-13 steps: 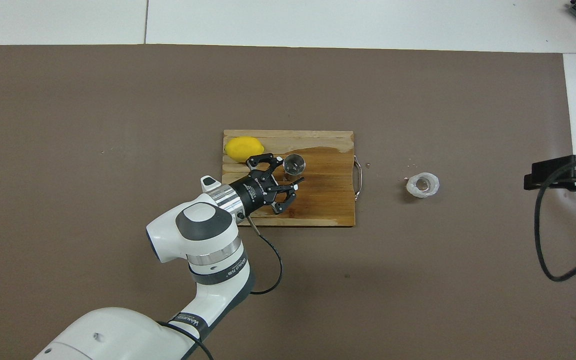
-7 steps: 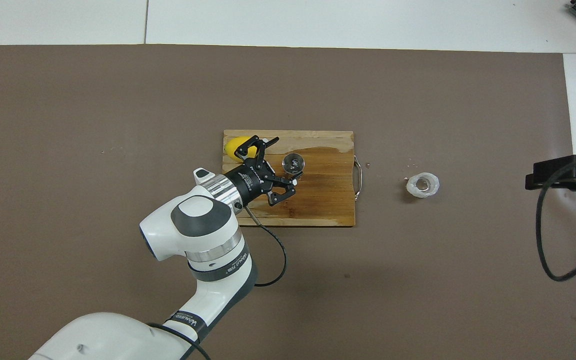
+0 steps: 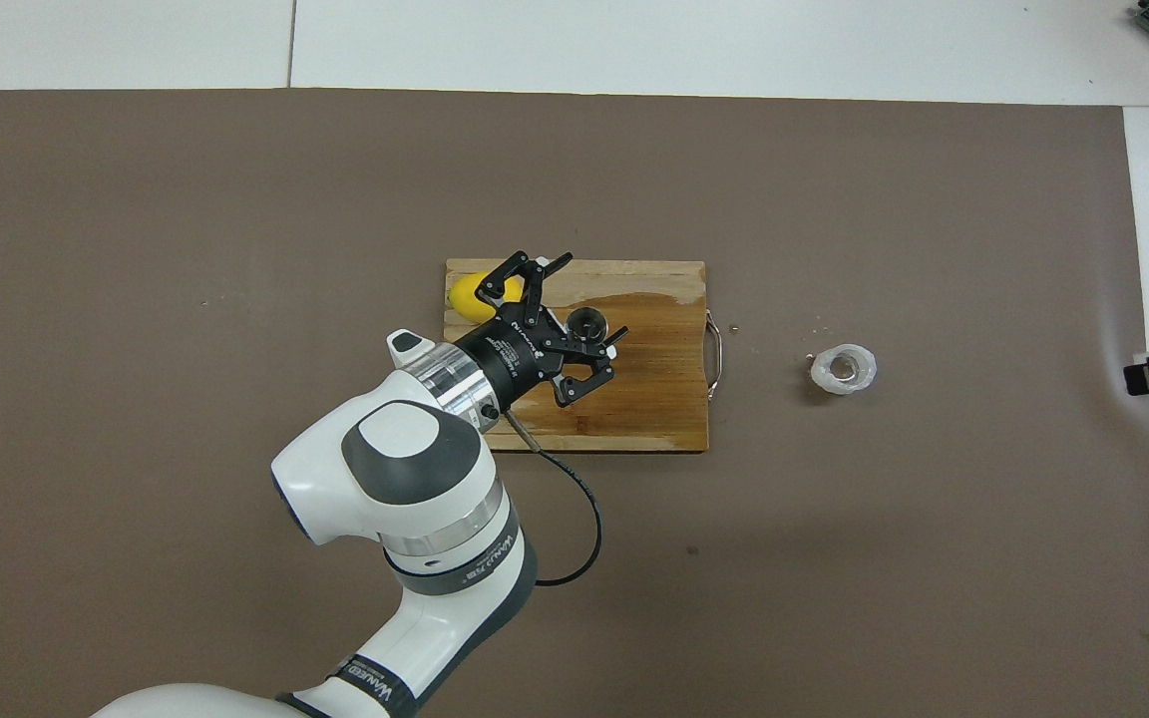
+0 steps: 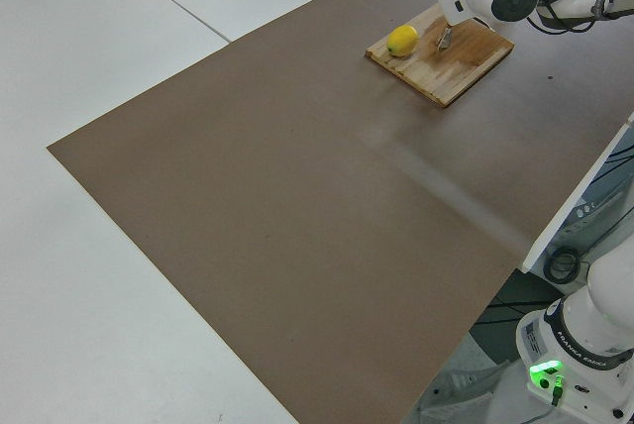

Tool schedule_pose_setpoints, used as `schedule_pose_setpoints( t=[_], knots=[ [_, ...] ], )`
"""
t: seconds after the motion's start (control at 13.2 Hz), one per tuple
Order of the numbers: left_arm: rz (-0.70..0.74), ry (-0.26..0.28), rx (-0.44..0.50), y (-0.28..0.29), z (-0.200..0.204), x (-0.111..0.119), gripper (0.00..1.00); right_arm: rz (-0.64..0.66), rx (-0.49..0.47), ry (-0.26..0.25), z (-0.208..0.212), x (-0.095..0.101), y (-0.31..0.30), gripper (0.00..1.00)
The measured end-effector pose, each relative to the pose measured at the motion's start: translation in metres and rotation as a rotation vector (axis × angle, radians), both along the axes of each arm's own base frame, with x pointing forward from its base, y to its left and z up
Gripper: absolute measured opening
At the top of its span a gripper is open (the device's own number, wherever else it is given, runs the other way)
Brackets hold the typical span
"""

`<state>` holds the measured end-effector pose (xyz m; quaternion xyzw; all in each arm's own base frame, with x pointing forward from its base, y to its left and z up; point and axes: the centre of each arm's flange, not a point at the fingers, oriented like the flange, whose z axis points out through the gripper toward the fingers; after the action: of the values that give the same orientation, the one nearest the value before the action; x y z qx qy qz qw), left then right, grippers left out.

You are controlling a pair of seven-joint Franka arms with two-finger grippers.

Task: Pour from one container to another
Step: 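Open the left gripper and withdraw while the right gripper reaches forward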

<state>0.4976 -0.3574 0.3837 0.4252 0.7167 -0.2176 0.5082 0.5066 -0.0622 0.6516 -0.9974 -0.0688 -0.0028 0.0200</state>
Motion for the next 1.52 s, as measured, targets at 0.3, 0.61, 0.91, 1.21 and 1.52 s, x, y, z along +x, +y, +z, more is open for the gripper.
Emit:
schedule_pose_setpoints(
  t=[0.3,0.61,0.91,1.21,1.52],
  knots=[
    [-0.057,-0.113,0.069,-0.008,0.034,0.011,1.0,0.279,-0.017,-0.063,-0.019,0.006,-0.031,1.0],
    [-0.163,-0.242,0.202,-0.009,0.048,0.019,1.0,0.584,0.023,-0.13,-0.049,0.013,-0.039,1.0],
    [-0.258,-0.362,0.327,-0.011,0.063,0.028,1.0,0.821,0.147,-0.209,-0.09,0.016,-0.033,1.0],
    [-0.424,-0.502,0.47,-0.01,0.076,0.041,1.0,0.985,0.355,-0.328,-0.159,0.028,-0.06,1.0],
    [-0.764,-0.6,0.621,0.02,0.095,0.075,1.0,1.067,0.511,-0.455,-0.239,0.052,-0.06,1.0]
  ],
)
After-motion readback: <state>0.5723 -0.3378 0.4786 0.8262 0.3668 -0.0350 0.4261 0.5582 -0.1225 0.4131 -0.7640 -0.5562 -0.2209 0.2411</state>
